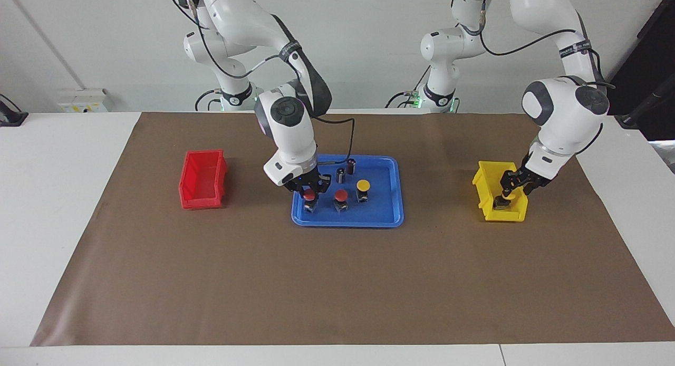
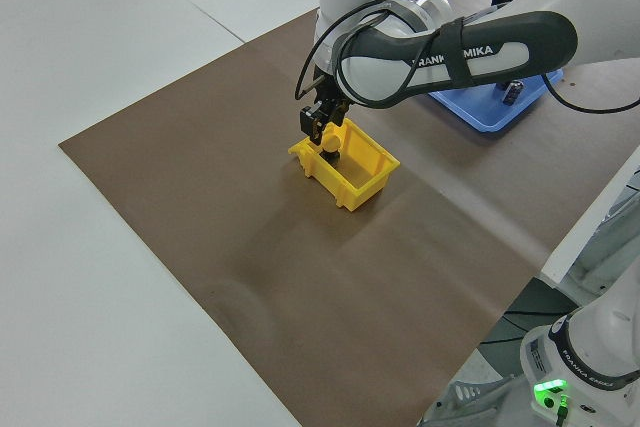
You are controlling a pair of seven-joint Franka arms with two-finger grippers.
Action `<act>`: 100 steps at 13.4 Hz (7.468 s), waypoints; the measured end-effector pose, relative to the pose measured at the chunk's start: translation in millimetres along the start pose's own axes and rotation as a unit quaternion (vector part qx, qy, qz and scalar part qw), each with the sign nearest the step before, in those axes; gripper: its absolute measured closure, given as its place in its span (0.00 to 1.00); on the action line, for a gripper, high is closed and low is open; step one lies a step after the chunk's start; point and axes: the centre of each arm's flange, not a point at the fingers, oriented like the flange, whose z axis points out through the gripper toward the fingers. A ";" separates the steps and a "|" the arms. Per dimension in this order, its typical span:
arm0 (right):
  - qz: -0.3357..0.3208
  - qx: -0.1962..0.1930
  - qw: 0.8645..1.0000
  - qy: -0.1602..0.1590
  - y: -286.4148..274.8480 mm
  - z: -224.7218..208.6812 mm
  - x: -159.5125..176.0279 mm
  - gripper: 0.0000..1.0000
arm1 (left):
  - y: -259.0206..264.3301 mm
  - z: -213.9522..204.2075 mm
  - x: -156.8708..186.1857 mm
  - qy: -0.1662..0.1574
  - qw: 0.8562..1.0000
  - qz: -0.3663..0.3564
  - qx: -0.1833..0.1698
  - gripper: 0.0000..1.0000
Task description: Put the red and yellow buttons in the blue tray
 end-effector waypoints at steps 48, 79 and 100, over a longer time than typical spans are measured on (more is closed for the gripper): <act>0.000 -0.058 0.998 -0.032 311.1 -295.3 12.4 0.00 | 357.6 1.5 -42.2 -0.024 0.988 -0.153 -0.016 0.59; -0.002 -0.058 0.998 -0.032 308.5 -294.9 12.1 0.00 | 226.8 -115.8 -16.1 -0.033 0.998 -0.053 0.017 0.00; -0.003 -0.058 0.998 -0.032 308.2 -294.9 12.1 0.00 | 30.3 -189.1 -12.8 -0.015 1.000 -0.003 0.011 0.00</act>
